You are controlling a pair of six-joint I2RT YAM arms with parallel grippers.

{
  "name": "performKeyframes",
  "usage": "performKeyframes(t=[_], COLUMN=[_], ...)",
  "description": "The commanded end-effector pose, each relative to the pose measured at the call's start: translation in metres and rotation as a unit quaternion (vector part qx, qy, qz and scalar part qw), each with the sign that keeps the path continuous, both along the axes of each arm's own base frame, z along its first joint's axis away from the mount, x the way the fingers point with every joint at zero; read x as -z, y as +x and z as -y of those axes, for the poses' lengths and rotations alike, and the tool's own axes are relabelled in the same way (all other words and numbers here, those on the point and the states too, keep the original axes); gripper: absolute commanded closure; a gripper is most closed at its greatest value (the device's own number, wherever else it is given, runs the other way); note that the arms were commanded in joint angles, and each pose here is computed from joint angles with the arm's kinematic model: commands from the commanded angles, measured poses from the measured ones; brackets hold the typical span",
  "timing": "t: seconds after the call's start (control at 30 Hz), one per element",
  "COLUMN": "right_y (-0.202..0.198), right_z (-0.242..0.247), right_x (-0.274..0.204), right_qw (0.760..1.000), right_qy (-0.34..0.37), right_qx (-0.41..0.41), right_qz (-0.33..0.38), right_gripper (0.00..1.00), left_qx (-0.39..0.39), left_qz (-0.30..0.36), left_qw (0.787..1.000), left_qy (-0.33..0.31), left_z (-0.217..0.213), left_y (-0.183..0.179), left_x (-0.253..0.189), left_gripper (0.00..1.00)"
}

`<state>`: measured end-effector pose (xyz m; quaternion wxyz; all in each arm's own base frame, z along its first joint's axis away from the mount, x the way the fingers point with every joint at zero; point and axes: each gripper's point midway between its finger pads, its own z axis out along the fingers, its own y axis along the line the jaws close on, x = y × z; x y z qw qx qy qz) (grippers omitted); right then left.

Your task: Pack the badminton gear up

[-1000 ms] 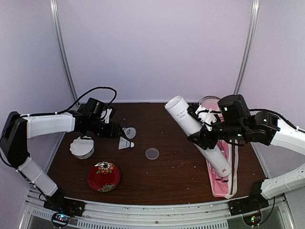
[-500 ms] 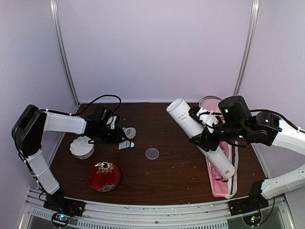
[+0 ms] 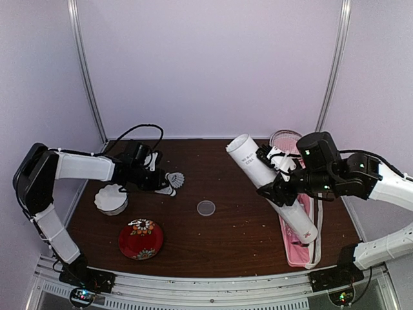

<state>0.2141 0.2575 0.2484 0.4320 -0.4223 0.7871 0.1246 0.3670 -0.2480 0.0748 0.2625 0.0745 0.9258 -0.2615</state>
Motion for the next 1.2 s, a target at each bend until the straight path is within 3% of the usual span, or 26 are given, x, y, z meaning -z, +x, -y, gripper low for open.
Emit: performKeyframes(t=[0.0, 0.2, 0.4, 0.6, 0.9, 1.17], right_y=[0.002, 0.002, 0.005, 0.004, 0.0, -0.008], right_z=[-0.005, -0.008, -0.017, -0.032, -0.061, -0.082], right_x=[-0.012, -0.014, -0.015, -0.015, -0.015, -0.022], right_qw=[1.0, 0.999, 0.999, 0.999, 0.997, 0.995], right_qy=[0.025, 0.025, 0.009, -0.007, -0.028, -0.024], right_qx=[0.003, -0.006, -0.02, -0.04, -0.072, -0.091], right_qz=[0.017, 0.022, 0.027, 0.026, 0.027, 0.037], right_gripper=[0.42, 0.42, 0.42, 0.42, 0.42, 0.42], left_qx=[0.014, 0.062, 0.113, 0.193, 0.31, 0.364], left_qz=[0.051, 0.13, 0.243, 0.32, 0.363, 0.342], left_qw=[0.998, 0.989, 0.963, 0.927, 0.876, 0.862], left_qy=[-0.016, 0.014, 0.024, -0.008, -0.071, -0.087], left_z=[0.0, -0.01, -0.019, -0.006, 0.037, 0.075], left_y=[0.001, -0.018, -0.052, -0.102, -0.167, -0.183], left_x=[-0.044, -0.122, -0.221, -0.292, -0.342, -0.337], left_gripper=[1.0, 1.0, 1.0, 1.0, 1.0, 1.0])
